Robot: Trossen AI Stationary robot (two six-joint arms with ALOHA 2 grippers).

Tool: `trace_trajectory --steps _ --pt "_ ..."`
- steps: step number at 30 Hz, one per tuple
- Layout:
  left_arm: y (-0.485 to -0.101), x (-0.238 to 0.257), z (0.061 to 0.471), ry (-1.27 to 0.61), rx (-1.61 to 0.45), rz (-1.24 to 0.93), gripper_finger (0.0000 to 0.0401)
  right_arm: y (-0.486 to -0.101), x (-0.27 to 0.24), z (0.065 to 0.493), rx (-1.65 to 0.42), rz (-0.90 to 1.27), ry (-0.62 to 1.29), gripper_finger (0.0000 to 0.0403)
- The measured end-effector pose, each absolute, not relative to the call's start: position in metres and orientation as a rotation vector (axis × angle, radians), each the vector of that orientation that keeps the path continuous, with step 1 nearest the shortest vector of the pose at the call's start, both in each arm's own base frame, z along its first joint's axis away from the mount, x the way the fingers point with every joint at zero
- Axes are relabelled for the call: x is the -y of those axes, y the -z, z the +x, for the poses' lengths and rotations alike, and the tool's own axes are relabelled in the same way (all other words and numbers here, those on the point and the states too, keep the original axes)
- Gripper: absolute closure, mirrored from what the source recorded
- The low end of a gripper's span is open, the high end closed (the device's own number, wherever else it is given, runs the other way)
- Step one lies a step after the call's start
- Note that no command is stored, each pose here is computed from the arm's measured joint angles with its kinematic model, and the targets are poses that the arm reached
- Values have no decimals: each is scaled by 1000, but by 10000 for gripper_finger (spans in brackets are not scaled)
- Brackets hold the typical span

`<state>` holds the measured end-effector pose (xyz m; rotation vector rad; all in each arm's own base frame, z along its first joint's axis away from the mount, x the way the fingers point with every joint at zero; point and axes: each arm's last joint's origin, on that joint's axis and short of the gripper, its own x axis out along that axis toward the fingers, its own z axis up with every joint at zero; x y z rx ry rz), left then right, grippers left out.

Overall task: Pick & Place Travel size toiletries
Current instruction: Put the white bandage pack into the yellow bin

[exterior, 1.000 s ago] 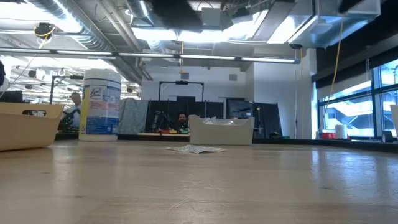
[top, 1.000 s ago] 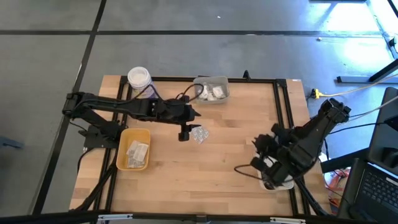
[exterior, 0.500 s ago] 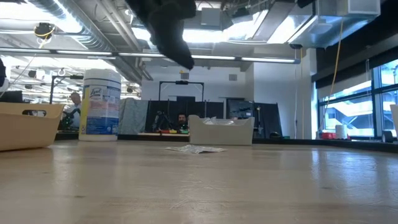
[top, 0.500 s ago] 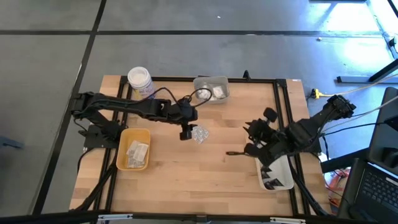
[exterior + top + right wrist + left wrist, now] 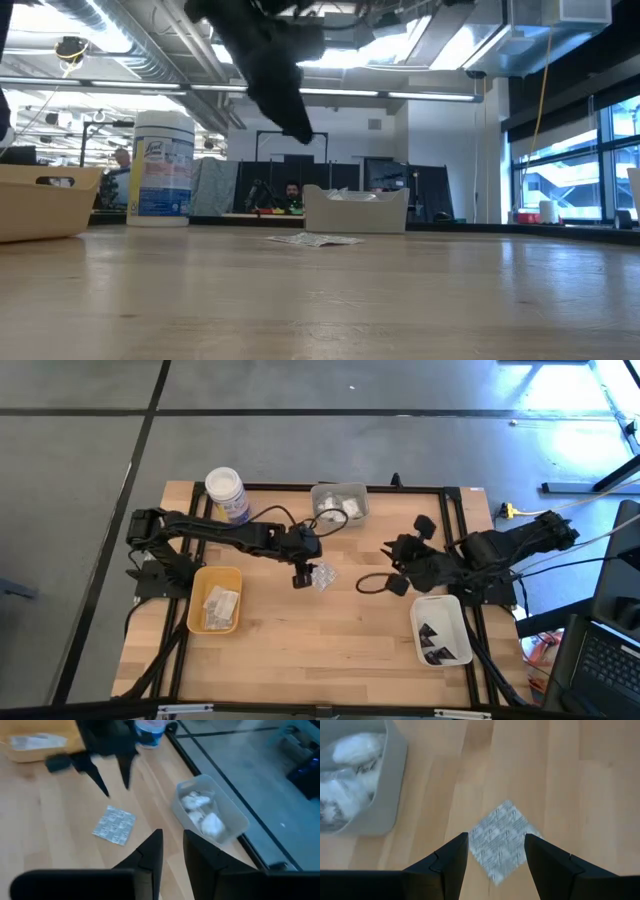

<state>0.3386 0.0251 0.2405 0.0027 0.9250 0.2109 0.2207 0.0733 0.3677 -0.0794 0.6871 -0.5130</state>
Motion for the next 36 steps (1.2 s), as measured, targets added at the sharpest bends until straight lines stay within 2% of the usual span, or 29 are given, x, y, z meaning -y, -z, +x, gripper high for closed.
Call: trace_trajectory --steps 12,17,22,32,36 --pt "-201 -36 354 -269 -1018 -59 210 -375 -54 244 -644 -15 334 289" --pt "-190 -35 357 -199 -1060 -18 210 -361 -49 254 -636 -16 267 278" --pt "-184 -35 359 -219 -1073 -34 210 -338 -37 259 -687 1 270 275" --pt "-183 -48 355 -495 -1064 -66 210 -316 -22 261 -736 41 261 293" --pt "-169 -49 359 -526 -1086 -83 210 -317 -23 262 -722 50 246 296"
